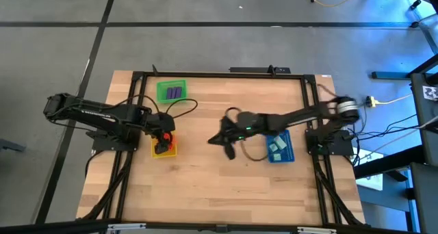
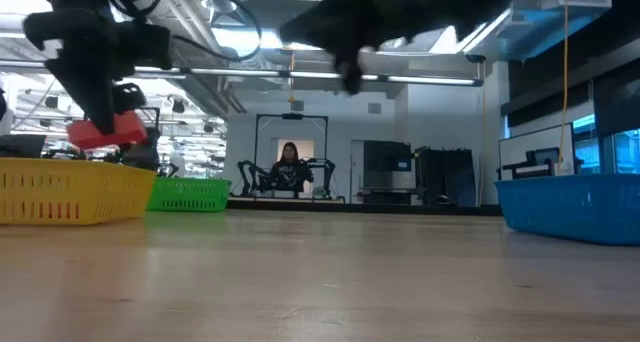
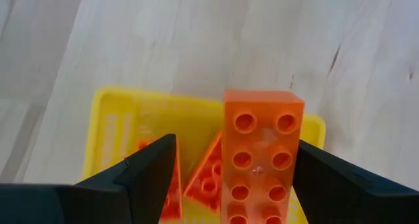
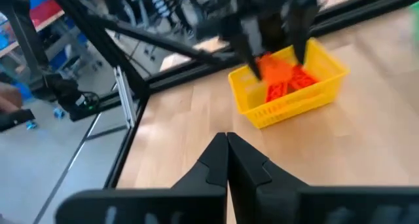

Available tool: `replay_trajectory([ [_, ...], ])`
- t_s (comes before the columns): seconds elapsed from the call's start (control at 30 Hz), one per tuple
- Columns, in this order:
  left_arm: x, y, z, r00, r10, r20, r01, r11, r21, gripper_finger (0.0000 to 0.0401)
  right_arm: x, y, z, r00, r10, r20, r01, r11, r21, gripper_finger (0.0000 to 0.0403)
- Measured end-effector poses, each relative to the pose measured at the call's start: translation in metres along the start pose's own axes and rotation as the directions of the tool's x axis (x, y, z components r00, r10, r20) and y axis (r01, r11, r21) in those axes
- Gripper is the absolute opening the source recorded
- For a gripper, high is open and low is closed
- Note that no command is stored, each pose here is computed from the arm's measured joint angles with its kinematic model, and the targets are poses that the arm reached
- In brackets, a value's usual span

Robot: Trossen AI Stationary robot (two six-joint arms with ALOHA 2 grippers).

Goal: Sort & place blocks by color
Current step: Put the game piece into the yellow bin, then return to Home Position

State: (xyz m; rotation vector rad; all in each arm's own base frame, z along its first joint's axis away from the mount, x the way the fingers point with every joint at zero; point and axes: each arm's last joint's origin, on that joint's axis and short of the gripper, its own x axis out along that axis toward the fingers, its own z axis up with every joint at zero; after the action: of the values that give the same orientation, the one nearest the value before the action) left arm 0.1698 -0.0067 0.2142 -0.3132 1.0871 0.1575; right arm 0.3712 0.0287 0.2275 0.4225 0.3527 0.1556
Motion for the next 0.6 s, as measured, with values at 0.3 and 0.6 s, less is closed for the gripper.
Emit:
replay_trajectory([
  [0.3, -0.010, 0.001, -0.009, 1.000, 0.005, -0.012, -0.005, 1.000, -0.018, 0.0273, 0.091, -0.016, -0.001, 0.996, 0.079, -0.028, -0.079, 0.997, 0.003, 0.0000],
  [0.6, -0.012, -0.001, -0.008, 1.000, -0.021, 0.011, 0.022, 0.998, -0.061, 0.0273, 0.104, -0.023, 0.015, 0.989, 0.129, -0.075, -0.130, 0.991, -0.017, 0.0000],
])
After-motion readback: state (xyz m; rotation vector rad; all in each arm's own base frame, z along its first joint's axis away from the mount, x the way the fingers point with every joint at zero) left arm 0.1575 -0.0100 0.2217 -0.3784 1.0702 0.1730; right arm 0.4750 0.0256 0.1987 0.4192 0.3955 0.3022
